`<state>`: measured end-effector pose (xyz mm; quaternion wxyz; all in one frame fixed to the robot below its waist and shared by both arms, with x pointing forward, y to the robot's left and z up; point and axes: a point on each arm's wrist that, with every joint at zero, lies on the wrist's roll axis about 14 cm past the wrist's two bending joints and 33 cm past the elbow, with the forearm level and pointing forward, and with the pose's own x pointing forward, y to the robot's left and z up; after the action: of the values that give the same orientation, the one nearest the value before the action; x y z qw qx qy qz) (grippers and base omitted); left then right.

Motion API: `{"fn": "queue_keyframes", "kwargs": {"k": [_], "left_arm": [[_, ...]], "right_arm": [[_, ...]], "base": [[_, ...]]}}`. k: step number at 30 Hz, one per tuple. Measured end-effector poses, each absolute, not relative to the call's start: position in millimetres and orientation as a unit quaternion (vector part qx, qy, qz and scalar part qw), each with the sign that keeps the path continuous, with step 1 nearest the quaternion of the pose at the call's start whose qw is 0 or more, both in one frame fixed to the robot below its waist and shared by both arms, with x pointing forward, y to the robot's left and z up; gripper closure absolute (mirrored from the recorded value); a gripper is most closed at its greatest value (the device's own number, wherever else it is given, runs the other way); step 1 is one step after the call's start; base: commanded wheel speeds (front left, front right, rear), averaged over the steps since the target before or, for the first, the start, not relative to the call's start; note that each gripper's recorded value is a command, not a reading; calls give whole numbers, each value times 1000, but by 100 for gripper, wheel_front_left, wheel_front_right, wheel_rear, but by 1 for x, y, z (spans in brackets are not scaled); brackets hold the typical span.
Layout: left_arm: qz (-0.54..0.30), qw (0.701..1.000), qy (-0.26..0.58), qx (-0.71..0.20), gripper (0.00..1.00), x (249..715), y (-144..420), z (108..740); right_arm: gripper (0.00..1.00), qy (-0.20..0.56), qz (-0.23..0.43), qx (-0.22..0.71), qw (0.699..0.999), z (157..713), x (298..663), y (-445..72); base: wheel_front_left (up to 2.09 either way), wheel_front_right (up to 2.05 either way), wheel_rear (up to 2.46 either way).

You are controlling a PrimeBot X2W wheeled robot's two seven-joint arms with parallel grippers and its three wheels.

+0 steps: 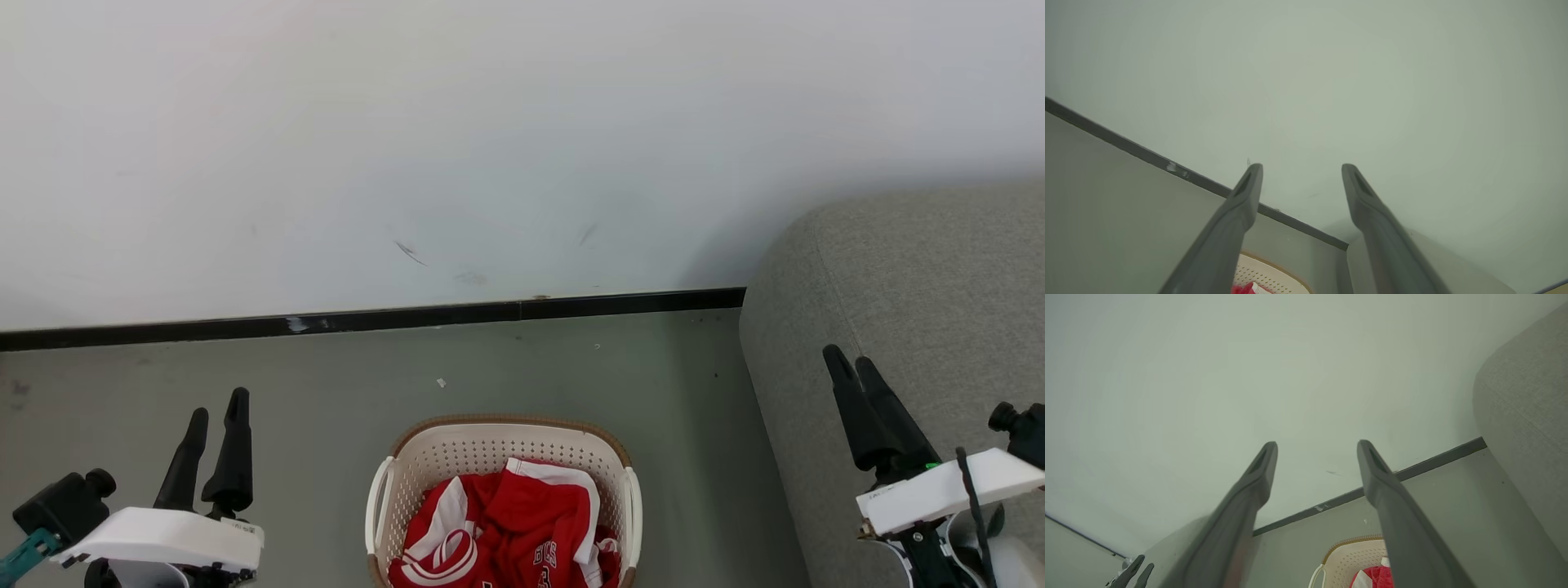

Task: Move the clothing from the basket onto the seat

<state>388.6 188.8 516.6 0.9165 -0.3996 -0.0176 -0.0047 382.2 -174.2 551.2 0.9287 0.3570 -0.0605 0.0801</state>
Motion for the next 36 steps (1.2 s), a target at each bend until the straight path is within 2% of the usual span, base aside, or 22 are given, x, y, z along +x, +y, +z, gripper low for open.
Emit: {"fn": "queue_keyframes", "kwargs": {"k": [10, 17, 36], "left_arm": [[-8, 959, -16, -284, 0, 388, 187, 515], [-14, 974, -24, -224, 0, 388, 181, 517], [-26, 992, -53, -109, 0, 386, 173, 524]], "right_arm": [[0, -77, 84, 248, 962, 554, 382, -173], [0, -89, 79, 189, 975, 555, 382, -172], [0, -115, 81, 46, 989, 560, 381, -161]], "base": [[0, 0, 0], [0, 0, 0], [0, 0, 0]]}}
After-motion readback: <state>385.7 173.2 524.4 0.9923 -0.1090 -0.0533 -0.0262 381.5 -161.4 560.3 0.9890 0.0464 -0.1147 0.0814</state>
